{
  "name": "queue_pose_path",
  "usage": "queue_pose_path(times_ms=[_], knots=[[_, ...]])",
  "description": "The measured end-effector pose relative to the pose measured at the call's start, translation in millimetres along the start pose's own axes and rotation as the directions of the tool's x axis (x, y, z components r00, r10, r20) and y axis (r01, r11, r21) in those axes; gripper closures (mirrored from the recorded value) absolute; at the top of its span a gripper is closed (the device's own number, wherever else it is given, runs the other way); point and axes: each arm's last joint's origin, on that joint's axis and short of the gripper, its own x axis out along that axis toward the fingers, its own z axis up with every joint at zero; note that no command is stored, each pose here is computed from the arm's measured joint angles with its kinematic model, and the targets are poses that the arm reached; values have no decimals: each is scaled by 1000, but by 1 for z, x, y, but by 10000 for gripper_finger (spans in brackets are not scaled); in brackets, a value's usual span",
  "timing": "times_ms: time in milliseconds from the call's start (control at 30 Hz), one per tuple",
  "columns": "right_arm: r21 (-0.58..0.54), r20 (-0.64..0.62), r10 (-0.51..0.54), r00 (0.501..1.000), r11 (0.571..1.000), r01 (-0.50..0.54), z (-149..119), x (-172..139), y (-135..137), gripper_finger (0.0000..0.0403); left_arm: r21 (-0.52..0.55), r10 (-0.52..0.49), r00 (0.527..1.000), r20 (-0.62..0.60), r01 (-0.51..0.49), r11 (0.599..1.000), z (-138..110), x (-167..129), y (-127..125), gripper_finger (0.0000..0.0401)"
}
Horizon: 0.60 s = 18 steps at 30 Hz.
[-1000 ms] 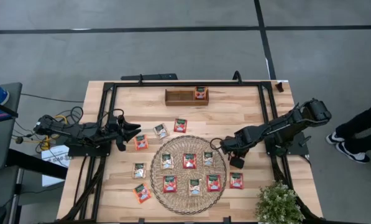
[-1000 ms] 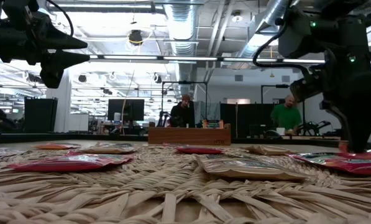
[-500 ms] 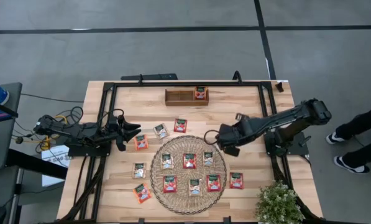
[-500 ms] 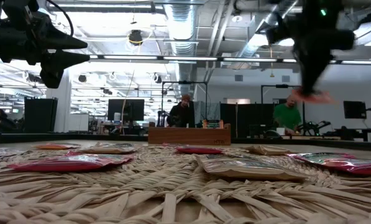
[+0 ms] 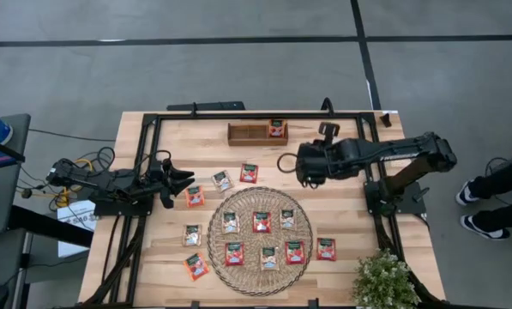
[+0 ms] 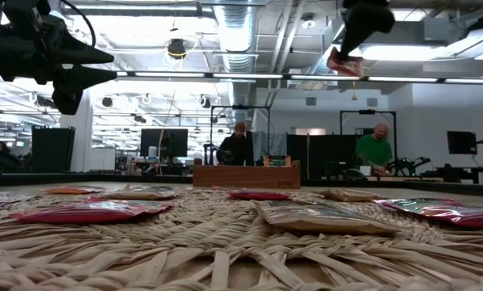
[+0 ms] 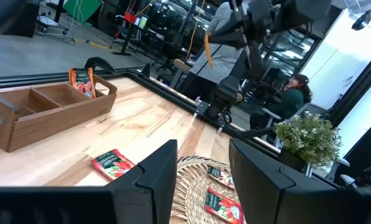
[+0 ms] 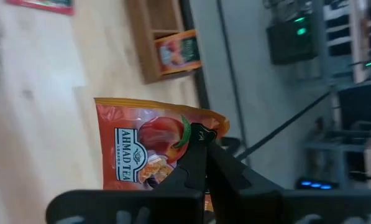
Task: Pick & Place Tea
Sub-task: Put the orange tea bag into the right section of the wooden organizer
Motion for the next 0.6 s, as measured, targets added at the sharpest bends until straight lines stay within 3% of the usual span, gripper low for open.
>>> queue_pose_path(times_ms=[167, 433, 600], knots=[[-24, 18, -43, 999, 999, 43, 8, 14, -15, 403, 0, 0, 1000, 0, 0, 1000, 0, 0, 0, 263], [-15, 153, -118, 981, 992, 122, 33, 36, -45, 403, 0, 0, 1000, 0, 0, 1000, 0, 0, 0, 263], [-133, 148, -163, 975, 974, 183, 51, 66, -49, 403, 0, 0, 1000, 0, 0, 1000, 0, 0, 0, 263]])
